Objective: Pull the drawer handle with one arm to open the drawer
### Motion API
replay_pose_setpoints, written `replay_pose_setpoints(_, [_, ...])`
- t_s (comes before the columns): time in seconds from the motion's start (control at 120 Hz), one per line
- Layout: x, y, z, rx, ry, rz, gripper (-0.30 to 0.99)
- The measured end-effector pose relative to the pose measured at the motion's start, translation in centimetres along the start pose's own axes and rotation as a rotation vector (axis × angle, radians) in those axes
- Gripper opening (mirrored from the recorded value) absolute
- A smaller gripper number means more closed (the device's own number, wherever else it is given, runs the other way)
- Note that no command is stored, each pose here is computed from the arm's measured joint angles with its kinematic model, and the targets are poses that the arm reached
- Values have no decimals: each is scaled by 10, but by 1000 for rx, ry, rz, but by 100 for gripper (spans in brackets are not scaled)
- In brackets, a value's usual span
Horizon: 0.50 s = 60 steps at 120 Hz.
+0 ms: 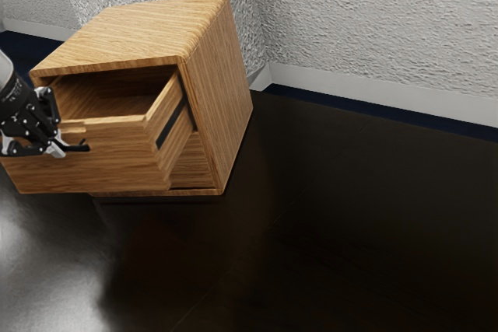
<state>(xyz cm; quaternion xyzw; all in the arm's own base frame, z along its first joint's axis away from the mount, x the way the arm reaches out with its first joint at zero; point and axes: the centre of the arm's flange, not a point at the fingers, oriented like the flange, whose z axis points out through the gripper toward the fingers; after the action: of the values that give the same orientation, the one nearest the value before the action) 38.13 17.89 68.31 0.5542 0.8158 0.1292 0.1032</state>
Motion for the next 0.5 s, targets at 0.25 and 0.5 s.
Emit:
replay_pose_setpoints(0.25, [-1, -4, -1, 16, 0, -1, -9])
replay_pose_setpoints(0.5, [0, -19, -5, 25, -6, -2, -9])
